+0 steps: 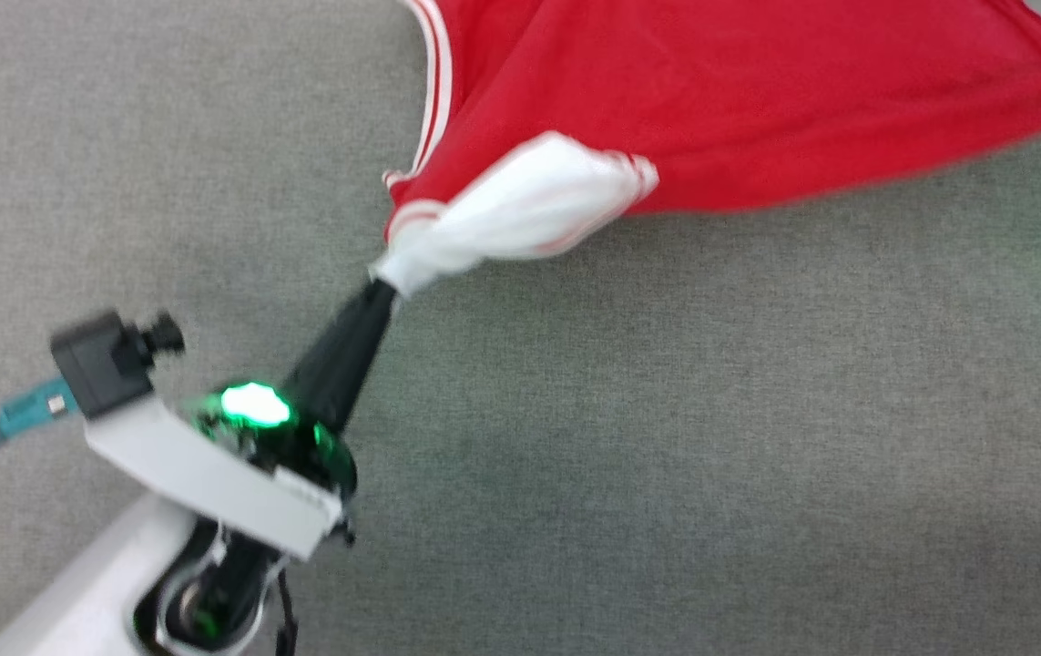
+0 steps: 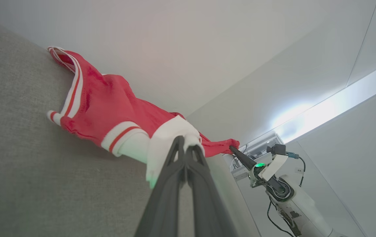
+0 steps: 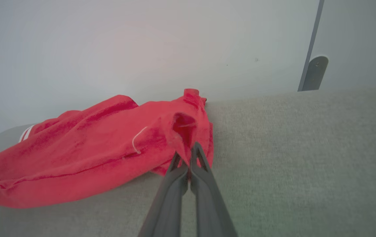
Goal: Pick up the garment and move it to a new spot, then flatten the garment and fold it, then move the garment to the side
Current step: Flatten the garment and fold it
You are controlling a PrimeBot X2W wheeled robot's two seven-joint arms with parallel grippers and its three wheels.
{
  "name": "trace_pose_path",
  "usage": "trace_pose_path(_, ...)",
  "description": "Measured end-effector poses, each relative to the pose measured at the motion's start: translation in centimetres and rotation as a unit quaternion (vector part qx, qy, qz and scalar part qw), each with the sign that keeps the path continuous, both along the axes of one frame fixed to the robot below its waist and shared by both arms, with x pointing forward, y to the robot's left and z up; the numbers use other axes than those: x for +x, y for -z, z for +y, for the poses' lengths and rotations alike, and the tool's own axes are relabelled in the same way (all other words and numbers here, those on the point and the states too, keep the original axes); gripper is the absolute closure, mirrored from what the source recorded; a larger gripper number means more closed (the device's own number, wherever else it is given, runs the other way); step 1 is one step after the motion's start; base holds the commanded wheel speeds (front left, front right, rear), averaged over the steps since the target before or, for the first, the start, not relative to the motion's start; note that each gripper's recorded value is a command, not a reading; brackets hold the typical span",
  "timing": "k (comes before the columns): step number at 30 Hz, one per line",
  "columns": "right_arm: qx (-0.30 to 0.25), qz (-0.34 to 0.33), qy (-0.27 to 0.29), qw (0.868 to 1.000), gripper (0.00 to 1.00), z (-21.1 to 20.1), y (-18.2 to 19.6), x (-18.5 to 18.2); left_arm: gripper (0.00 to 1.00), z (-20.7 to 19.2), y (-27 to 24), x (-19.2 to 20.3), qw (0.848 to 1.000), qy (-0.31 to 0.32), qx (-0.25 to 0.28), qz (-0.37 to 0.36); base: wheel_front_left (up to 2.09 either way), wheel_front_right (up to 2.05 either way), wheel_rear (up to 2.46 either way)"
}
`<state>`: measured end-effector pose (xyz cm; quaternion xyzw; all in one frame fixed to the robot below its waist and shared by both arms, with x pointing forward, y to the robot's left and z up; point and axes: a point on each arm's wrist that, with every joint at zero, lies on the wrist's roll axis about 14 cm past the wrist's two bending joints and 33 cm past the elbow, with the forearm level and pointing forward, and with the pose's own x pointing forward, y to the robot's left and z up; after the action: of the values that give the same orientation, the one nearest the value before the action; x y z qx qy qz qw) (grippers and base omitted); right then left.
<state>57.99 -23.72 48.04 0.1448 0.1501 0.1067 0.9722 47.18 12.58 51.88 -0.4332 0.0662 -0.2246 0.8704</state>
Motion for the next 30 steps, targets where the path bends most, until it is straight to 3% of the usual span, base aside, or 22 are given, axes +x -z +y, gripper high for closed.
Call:
trace_pose_path(10, 0.013, 0.064, 0.002, 0.998, 1.00, -1.3, 3.3, -7.7, 1.00, -1.2, 0.2, -6.3, 0.999, 0.023, -0.032, 0.033, 0.00, 0.00, 0.00)
trace_pose_path(24, 0.017, 0.095, 0.010, 0.995, 1.00, -1.7, 1.9, -15.4, 1.00, -1.0, -1.9, -12.1, 0.998, 0.036, -0.031, 0.034, 0.00, 0.00, 0.00)
trace_pose_path(30, 0.014, 0.106, 0.010, 0.994, 1.00, -1.2, 1.0, -17.1, 1.00, -1.0, -2.7, -12.8, 0.998, 0.042, -0.026, 0.025, 0.00, 0.00, 0.00)
